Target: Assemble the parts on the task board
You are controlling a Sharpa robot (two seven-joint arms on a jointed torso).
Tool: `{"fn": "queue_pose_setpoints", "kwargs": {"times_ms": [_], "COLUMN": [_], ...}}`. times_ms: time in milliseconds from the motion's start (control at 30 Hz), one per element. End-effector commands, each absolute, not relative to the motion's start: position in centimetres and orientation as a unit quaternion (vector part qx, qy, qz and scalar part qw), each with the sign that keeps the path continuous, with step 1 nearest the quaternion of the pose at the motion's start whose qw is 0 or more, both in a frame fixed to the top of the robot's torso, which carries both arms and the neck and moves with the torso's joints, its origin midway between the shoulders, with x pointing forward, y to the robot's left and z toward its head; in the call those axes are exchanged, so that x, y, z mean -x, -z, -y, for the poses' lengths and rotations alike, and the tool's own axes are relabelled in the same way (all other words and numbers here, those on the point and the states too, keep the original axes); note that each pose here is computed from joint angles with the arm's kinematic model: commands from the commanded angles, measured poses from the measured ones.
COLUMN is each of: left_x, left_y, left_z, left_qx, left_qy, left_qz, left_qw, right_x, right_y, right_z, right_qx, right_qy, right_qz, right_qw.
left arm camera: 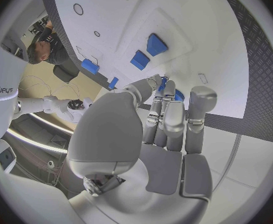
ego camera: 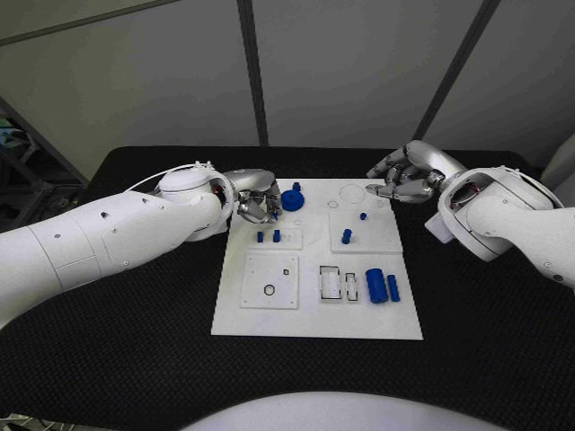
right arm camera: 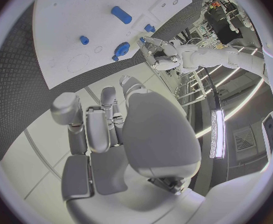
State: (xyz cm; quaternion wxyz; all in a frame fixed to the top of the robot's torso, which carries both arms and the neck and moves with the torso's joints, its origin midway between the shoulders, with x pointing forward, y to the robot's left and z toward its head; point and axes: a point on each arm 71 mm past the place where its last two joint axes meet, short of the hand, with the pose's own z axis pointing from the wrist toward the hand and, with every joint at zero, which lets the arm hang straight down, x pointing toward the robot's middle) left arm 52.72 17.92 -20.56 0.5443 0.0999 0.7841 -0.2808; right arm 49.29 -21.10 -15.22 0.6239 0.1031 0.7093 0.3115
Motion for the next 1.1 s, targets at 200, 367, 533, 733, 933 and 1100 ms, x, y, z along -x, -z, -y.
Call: {"fn": "queue_pose_setpoints", "kwargs": {"times_ms": [200, 367, 533, 733, 933, 1100], "left_x": [-52.90, -52.87, -52.79, -52.70, -52.67, -52.73], "left_y": [20.98, 21.04, 21.02, 20.95, 20.92, 20.94], "left_z": [-18.10, -18.08, -18.06, -18.07, -17.95, -17.87], "left_qx": [-0.102, -0.104, -0.105, -0.107, -0.108, -0.104], "left_qy": [0.260, 0.259, 0.260, 0.264, 0.267, 0.268], "left_qz": [-0.799, -0.801, -0.801, -0.798, -0.796, -0.796], "left_qw": [0.533, 0.530, 0.529, 0.531, 0.532, 0.533], "right_x": [-49.23, -49.23, -49.23, -49.24, -49.25, -49.27], "right_y": [15.08, 15.08, 15.08, 15.08, 15.09, 15.15], "right_z": [20.97, 20.99, 21.00, 21.03, 21.01, 20.99], "right_qx": [-0.099, -0.099, -0.099, -0.099, -0.099, -0.097], "right_qy": [-0.315, -0.315, -0.315, -0.315, -0.315, -0.314], "right_qz": [-0.708, -0.708, -0.708, -0.708, -0.708, -0.711], "right_qw": [0.624, 0.624, 0.624, 0.624, 0.624, 0.622]}}
